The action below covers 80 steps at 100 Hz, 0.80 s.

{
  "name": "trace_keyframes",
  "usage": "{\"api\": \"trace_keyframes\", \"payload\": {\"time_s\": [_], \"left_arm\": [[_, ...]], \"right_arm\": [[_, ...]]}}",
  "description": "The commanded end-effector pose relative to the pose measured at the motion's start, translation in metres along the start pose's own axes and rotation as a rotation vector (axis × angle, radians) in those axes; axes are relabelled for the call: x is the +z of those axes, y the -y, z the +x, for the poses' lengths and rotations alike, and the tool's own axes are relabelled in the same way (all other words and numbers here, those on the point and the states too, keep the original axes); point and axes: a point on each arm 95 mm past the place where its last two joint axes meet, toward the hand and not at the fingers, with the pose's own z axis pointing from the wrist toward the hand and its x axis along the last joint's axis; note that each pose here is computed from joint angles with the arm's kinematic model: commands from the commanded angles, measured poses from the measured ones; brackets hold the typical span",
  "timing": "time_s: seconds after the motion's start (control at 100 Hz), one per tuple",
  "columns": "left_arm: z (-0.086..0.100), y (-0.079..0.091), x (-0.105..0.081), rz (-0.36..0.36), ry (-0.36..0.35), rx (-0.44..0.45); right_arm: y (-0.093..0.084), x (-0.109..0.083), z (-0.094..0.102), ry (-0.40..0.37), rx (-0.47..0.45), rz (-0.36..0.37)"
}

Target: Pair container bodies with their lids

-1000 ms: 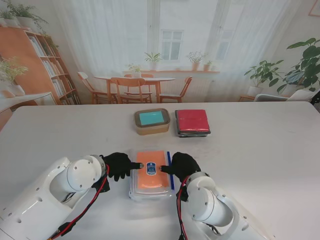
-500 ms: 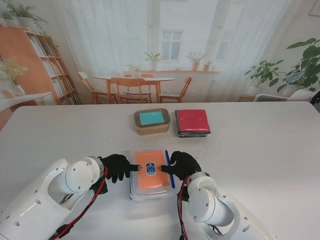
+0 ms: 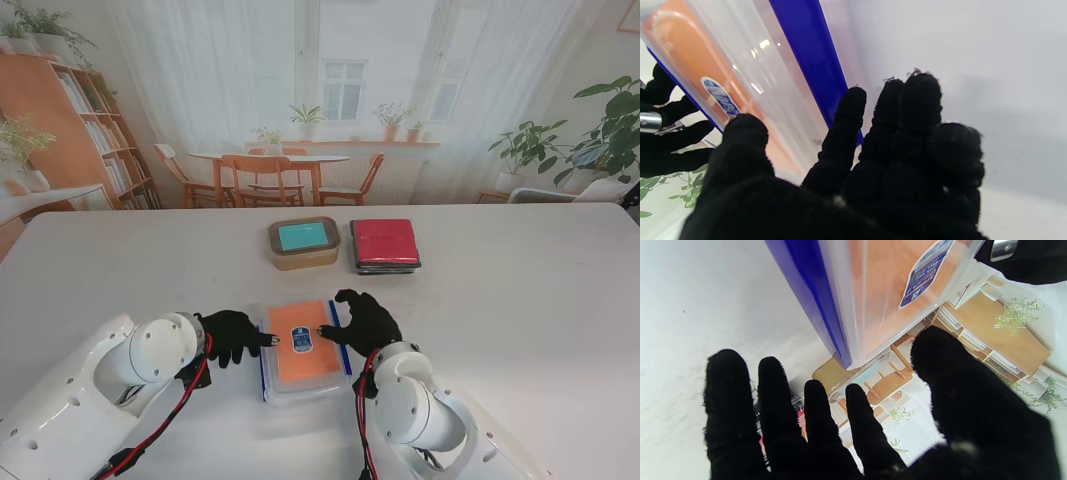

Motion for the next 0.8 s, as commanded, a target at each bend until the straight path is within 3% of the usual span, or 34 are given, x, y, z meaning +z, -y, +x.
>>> {"api": "trace_keyframes", "payload": {"time_s": [0.0,0.19,0.53,0.79], "left_arm": [[-0.003,-0.004,0.0,0.009,0.007,-0.009],[-0.007,-0.003,-0.003,0.041,0.012,-0.02],[-0.017,-0.004,-0.012,0.103,0.036,-0.044],[-0.03,-0.02,-0.019,0.15,0.088,-0.149]], "right_arm": [[0.001,0.003,0.001,0.007,0.008,0.029],[0.004,0.008,0.002,0.036,0.043,0.083],[0.006,0.02,0.01,0.024,-0.02,0.146],[0.012,0.027,0.013,0.026,-0.039,0.166]]}}
